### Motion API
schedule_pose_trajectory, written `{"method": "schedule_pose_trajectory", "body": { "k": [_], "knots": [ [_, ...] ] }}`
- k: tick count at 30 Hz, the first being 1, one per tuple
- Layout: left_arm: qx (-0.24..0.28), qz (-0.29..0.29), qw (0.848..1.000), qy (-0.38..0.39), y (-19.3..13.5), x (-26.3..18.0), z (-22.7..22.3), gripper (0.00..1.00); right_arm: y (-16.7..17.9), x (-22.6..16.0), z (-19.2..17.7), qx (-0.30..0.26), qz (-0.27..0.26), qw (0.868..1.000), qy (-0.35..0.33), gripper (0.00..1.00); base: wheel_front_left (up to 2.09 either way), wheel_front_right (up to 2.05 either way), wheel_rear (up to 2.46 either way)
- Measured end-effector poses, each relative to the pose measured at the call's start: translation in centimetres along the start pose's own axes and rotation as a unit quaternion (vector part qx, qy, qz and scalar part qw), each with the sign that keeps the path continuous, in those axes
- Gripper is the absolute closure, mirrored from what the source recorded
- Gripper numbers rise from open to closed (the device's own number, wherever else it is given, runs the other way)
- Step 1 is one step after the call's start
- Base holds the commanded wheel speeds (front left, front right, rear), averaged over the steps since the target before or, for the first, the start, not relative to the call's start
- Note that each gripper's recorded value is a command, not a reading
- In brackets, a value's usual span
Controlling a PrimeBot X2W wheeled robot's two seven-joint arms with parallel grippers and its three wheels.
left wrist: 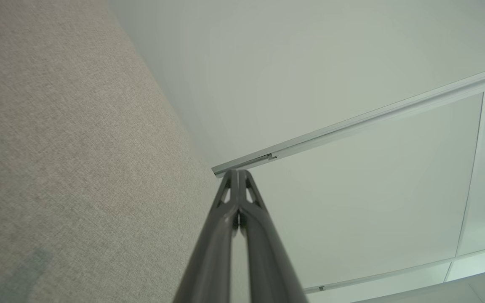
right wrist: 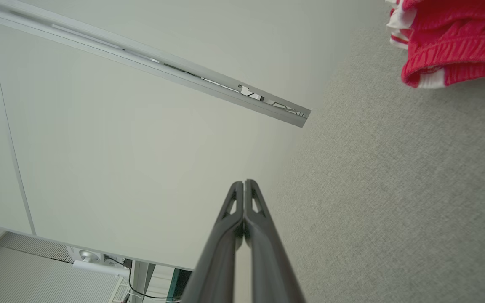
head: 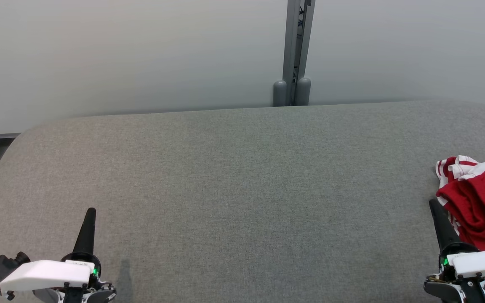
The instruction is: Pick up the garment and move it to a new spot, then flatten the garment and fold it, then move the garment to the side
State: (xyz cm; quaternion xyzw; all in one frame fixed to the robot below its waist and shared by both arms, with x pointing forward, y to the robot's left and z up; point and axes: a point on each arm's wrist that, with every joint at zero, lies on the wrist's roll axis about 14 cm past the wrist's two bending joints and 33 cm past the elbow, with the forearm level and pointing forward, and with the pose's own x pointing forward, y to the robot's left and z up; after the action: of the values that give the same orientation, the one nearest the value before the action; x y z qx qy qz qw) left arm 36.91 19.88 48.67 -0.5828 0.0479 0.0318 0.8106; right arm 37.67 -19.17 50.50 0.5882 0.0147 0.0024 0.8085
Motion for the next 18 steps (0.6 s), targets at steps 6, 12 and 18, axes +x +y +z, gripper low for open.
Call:
{"method": "schedule_pose_trajectory", "body": {
  "k": [6,12,18],
  "knots": [
    [-0.021,-0.008,1.000,-0.001,-0.36,0.29,0.10,1.00,-0.07,0.13,0.06,0.021,0.000,1.000,-0.001,1.00,0.00,0.00,0.00],
    [-0.048,-0.011,0.999,-0.001,-0.40,0.43,0.13,1.00,-0.12,0.29,0.19,0.046,0.000,0.999,-0.003,1.00,0.00,0.00,0.00],
    [-0.074,-0.022,0.997,-0.004,-0.89,0.77,0.23,1.00,-0.18,0.43,0.24,0.070,0.000,0.998,-0.003,1.00,0.00,0.00,0.00]
  ]
}}
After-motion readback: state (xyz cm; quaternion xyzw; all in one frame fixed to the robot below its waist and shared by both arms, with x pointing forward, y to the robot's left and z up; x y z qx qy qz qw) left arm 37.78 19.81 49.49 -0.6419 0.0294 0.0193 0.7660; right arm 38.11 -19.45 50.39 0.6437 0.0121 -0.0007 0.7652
